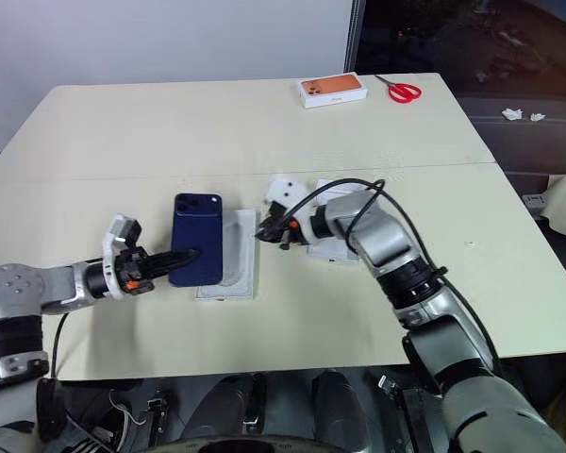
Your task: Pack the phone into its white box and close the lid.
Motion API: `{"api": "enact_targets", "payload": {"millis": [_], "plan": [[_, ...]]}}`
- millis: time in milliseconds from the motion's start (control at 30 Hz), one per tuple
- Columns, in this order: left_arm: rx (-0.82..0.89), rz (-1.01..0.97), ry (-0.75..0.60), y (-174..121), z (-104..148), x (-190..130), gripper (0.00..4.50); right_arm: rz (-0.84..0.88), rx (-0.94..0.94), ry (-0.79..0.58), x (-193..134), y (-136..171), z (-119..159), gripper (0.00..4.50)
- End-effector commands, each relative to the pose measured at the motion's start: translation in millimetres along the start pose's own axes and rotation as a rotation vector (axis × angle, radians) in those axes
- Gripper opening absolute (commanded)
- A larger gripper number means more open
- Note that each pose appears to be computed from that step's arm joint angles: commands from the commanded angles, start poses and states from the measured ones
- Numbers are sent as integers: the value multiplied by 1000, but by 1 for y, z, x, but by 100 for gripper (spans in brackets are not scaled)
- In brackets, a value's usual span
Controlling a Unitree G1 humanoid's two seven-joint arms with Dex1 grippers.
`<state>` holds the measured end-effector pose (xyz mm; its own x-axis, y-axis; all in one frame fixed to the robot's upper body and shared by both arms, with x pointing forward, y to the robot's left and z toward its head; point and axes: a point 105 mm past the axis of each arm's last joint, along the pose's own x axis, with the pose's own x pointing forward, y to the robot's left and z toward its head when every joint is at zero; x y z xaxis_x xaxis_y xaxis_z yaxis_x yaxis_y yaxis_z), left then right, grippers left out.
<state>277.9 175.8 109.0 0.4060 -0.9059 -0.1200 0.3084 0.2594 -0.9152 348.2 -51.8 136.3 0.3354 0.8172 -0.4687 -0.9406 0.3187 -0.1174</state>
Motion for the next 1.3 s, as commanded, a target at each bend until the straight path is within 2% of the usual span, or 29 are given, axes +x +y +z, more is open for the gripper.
{"api": "enact_targets", "payload": {"millis": [33, 400, 467, 500, 600, 633, 667, 1033, 1300], "plan": [[22, -1, 1, -4, 2, 3, 0, -21, -25, -27, -7, -3, 4, 115], [30, 62, 86, 0, -4, 18, 0, -70, -28, -21, -6, -4, 0, 115], [52, 84, 116, 1, -9, 22, 97, -77, -38, -12, -5, -5, -2, 112], [54, 93, 119, 1, -9, 23, 126, -79, -38, -12, -5, -5, -2, 112], [63, 122, 93, 4, -4, 23, 263, -79, -39, -12, -5, -4, -2, 112], [57, 122, 91, 4, -3, 22, 321, -80, -38, -12, -5, -5, -2, 112], [69, 120, 94, 2, -3, 22, 357, -80, -37, -12, -4, -5, -2, 112], [145, 129, 138, -13, -1, 13, 357, -68, -38, -16, 0, -4, 0, 112], [226, 175, 116, -23, 9, -3, 357, -57, -43, -20, 4, -1, 0, 112]]}}
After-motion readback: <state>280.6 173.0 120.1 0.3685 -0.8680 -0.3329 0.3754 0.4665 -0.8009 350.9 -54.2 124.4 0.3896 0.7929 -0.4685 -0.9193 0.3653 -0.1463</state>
